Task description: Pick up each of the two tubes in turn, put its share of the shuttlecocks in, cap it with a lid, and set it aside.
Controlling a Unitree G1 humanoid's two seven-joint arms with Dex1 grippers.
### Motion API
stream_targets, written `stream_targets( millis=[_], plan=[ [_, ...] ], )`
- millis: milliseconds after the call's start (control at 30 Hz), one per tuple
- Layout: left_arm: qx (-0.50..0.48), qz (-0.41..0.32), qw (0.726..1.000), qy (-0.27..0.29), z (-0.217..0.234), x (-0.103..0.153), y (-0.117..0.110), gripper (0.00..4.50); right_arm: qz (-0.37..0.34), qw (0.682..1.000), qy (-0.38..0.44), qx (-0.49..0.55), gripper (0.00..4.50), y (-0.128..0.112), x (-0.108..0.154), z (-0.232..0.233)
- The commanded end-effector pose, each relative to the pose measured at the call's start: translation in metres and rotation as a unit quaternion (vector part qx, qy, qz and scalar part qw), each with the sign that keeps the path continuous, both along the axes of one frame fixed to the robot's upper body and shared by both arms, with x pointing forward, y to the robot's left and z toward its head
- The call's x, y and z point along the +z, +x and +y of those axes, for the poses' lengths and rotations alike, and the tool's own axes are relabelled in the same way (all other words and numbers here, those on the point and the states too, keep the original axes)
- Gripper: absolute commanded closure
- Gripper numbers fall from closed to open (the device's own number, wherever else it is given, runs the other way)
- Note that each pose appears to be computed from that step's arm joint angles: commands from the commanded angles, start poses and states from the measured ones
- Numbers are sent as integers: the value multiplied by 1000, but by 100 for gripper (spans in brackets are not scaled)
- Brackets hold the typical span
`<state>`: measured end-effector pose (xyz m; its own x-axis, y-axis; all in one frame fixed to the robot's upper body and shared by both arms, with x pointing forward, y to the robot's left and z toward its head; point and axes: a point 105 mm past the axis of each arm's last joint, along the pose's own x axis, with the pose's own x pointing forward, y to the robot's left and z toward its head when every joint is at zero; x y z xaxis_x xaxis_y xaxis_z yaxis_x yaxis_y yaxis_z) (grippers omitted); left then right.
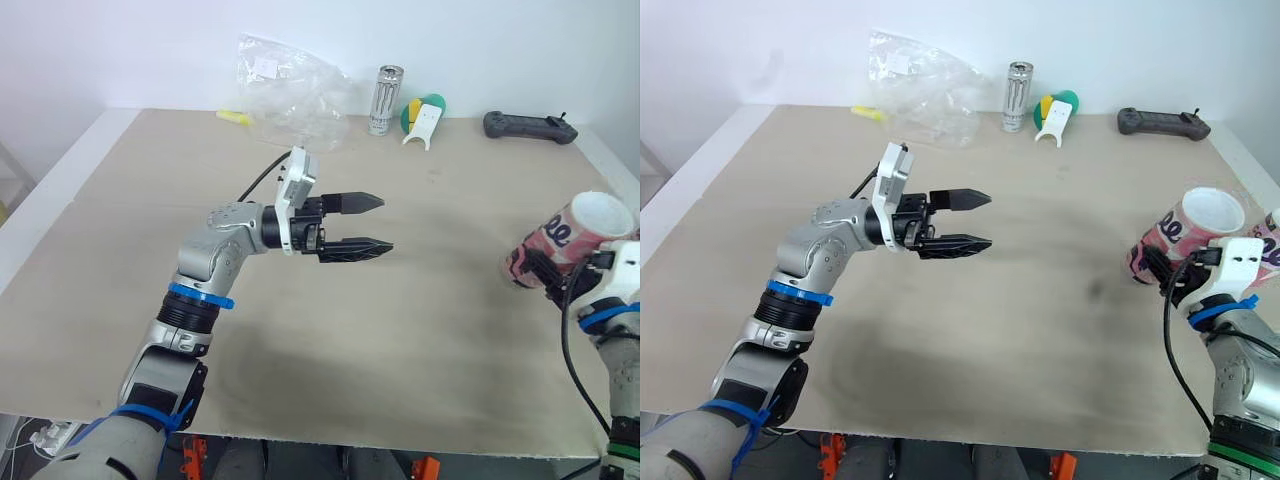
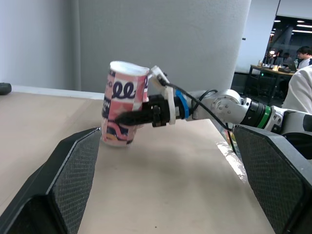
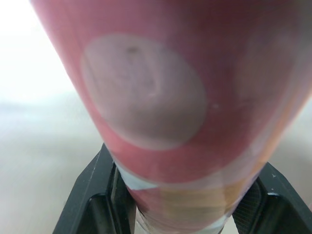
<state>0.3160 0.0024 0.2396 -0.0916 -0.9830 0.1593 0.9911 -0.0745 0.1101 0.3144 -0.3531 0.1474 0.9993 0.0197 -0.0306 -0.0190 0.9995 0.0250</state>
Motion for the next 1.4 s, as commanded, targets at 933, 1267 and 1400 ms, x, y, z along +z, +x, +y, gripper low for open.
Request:
stream_targets(
  millis=[933,1267,1400],
  plan=[
    [136,16,986,94,63,-64,13,0,112,974,-41,190,4,-77,-13,48],
    [240,97,956,136,121,-104,-4,0,75,912,-18,403,4,-74,-10,166],
    [268,98,950,125,128,-104,-5,0,81,911,-13,404,4,-69,-18,170]
  ],
)
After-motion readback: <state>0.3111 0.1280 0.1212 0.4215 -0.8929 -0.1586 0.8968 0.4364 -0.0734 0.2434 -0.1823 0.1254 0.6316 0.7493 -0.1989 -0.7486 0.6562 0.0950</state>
